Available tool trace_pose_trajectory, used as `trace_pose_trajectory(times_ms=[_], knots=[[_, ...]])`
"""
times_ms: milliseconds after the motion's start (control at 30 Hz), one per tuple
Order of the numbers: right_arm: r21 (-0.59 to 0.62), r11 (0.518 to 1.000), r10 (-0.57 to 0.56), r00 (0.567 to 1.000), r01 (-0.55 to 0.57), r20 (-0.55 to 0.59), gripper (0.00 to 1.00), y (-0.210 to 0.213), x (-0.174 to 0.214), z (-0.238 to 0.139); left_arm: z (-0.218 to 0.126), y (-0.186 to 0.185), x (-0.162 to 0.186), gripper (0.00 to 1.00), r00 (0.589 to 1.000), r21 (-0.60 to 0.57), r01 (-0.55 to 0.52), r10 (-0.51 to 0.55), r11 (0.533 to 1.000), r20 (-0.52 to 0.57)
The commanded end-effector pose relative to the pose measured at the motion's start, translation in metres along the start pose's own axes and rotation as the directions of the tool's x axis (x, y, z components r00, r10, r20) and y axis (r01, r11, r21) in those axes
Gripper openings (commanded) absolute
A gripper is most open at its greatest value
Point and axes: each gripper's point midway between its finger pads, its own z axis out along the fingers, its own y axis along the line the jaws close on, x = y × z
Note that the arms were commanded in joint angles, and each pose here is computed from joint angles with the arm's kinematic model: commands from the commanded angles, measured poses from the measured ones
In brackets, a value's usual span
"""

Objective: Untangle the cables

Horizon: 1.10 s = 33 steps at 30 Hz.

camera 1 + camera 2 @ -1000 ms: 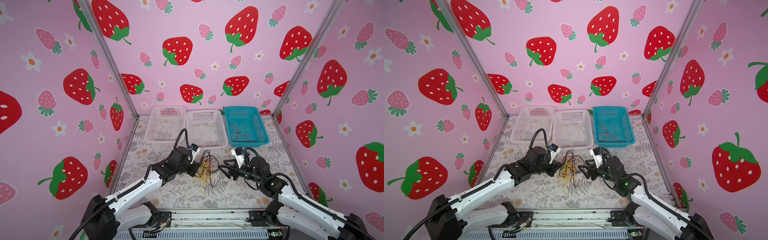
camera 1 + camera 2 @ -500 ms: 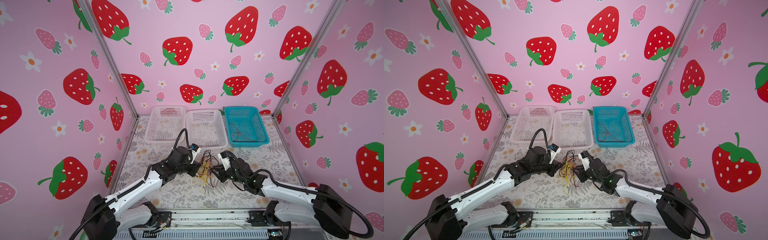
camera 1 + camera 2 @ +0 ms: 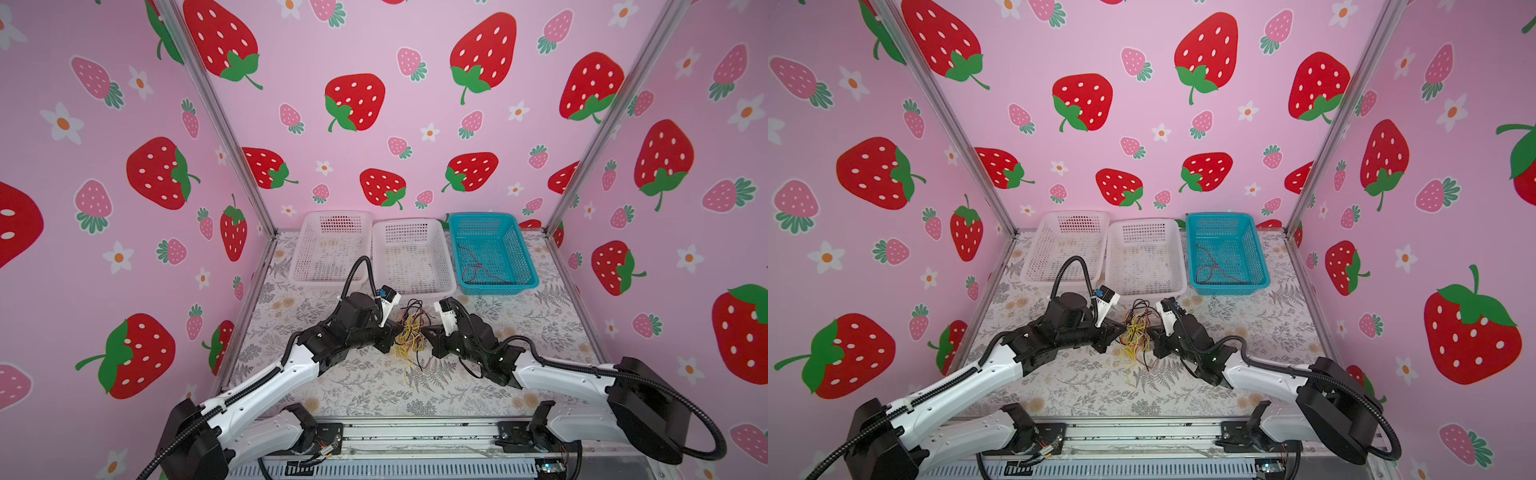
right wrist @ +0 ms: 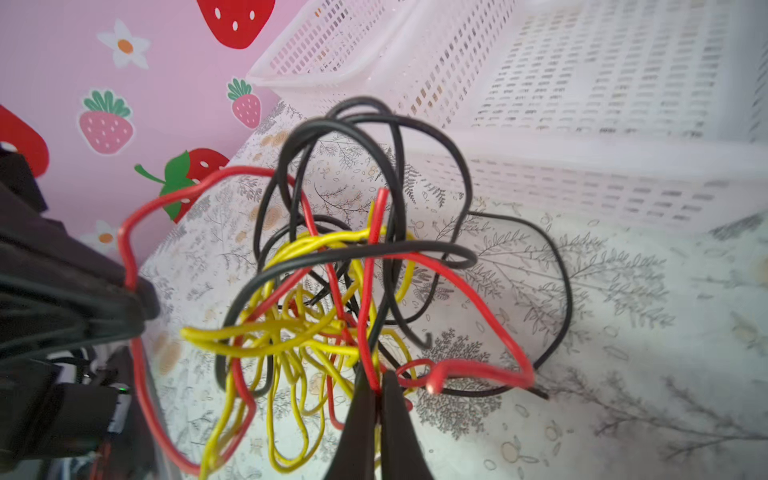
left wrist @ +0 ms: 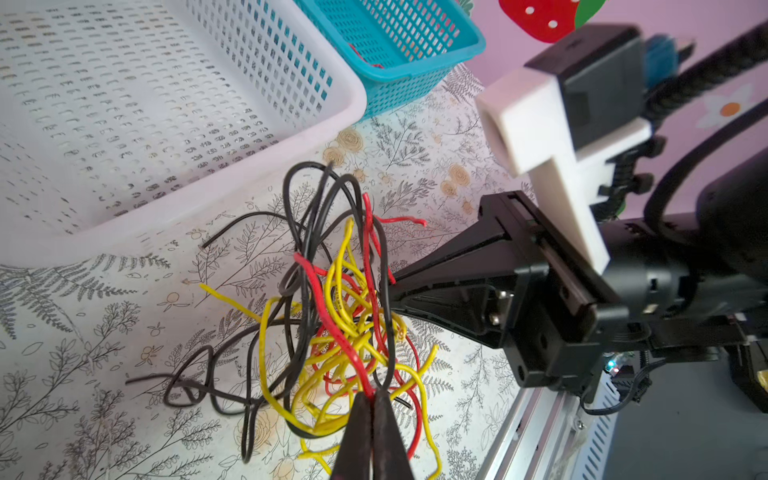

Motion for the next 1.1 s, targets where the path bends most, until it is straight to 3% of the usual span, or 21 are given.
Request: trace_pose_trajectory(times_ms=[0,200,400,600,933,1000,1067], knots=[[0.051,0.999,0.011,0.999,-0.012,0.030,0.00,-0.011,0.001,-0.009,-0.011,-0.011,-0.021,0.00,0.996,0.031,-0.024,0.022,0.999,0.083],[0.184,0.983,0.008,0.999,-0.014,0.031,0.00,-0.038,0.010,-0.032,-0.040,0.002,-0.032,0.00,0.996,-0.100,-0.007,0.016,0.995,0.089],[0.351,0.935,0.055,0.998,-0.047,-0.012,0.00,-0.077,0.027,-0.059,-0.079,0.029,-0.034,0.00,0.990,-0.262,0.055,-0.019,0.964,0.139],[0.450,0.881,0.147,0.989,-0.147,0.034,0.00,-0.110,0.026,-0.089,-0.094,0.049,-0.013,0.00,0.986,-0.321,0.102,-0.054,0.942,0.156],[0.560,0.800,0.183,0.977,-0.214,0.112,0.00,-0.149,0.003,-0.135,-0.102,0.055,0.006,0.00,0.981,-0.337,0.103,-0.041,0.936,0.188],[0.546,0.804,0.197,0.972,-0.235,0.130,0.00,-0.151,0.001,-0.137,-0.101,0.056,0.010,0.00,0.982,-0.337,0.102,-0.041,0.936,0.184],[0.470,0.852,0.198,0.973,-0.230,0.116,0.00,-0.139,-0.002,-0.128,-0.097,0.053,0.012,0.00,0.983,-0.313,0.098,-0.043,0.945,0.177]])
